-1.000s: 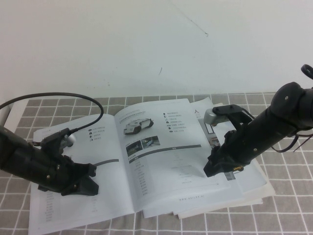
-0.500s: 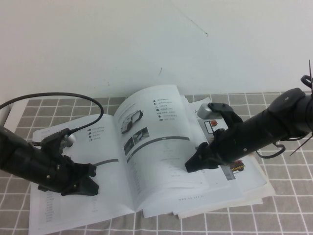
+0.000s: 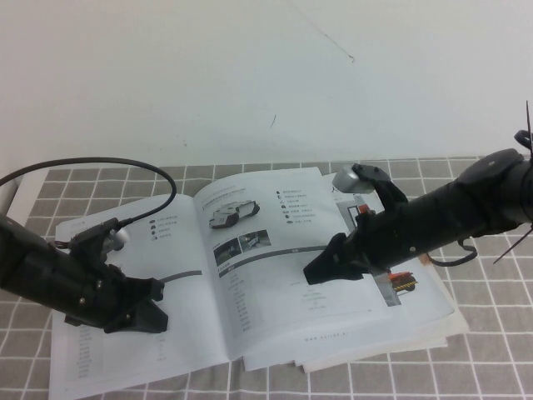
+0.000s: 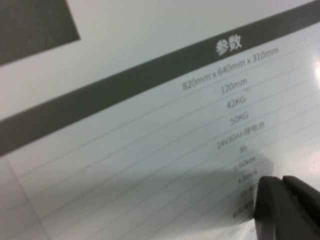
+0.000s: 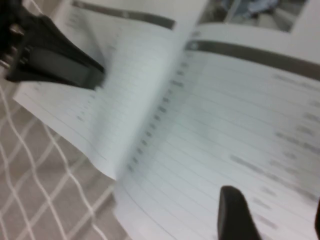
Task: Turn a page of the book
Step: Open the closed book
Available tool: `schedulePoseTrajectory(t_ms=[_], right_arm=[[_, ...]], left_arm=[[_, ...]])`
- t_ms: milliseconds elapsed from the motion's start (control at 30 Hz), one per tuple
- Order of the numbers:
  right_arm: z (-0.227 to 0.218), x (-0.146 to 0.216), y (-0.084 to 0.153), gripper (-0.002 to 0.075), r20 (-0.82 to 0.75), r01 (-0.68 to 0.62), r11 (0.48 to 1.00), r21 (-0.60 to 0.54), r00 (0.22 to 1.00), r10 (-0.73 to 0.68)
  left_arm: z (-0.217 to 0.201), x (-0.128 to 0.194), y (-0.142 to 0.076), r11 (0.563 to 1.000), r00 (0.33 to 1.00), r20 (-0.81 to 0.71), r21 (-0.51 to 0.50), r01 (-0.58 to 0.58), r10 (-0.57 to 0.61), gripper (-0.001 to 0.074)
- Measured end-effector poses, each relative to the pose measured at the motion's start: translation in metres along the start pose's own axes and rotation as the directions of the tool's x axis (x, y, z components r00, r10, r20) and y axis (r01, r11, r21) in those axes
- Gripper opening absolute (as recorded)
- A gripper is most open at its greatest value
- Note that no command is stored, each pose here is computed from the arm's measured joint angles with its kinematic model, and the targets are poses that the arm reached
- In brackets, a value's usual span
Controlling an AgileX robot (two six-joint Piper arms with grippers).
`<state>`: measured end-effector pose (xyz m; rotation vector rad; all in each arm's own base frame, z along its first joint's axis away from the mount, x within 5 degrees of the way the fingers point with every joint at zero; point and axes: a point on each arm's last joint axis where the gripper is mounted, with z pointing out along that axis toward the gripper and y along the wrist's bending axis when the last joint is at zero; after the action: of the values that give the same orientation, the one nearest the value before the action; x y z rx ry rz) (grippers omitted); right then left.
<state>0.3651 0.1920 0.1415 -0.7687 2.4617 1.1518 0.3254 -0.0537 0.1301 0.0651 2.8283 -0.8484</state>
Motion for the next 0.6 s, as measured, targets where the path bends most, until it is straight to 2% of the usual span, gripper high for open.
schedulePoseTrajectory(t_ms=[133, 333, 600], right_arm=[[-0.010, 0.000, -0.009, 0.0335, -0.114, 0.028, 0.991, 0.130, 0.993, -0.013], [-0.032, -0.009, -0.011, 0.0343, -0.235, 0.076, 0.948, 0.308, 0.972, -0.001], [-0.030, -0.005, -0.014, 0.0374, -0.269, 0.047, 0.947, 0.317, 0.962, 0.042]], left_arm=[[0.000, 0.000, 0.000, 1.000, 1.000, 0.000, 0.000, 0.000, 0.000, -0.0004], [0.000, 0.000, 0.000, 1.000, 1.000, 0.000, 0.000, 0.000, 0.000, -0.0004], [0.000, 0.000, 0.000, 1.000, 1.000, 0.000, 0.000, 0.000, 0.000, -0.0004]])
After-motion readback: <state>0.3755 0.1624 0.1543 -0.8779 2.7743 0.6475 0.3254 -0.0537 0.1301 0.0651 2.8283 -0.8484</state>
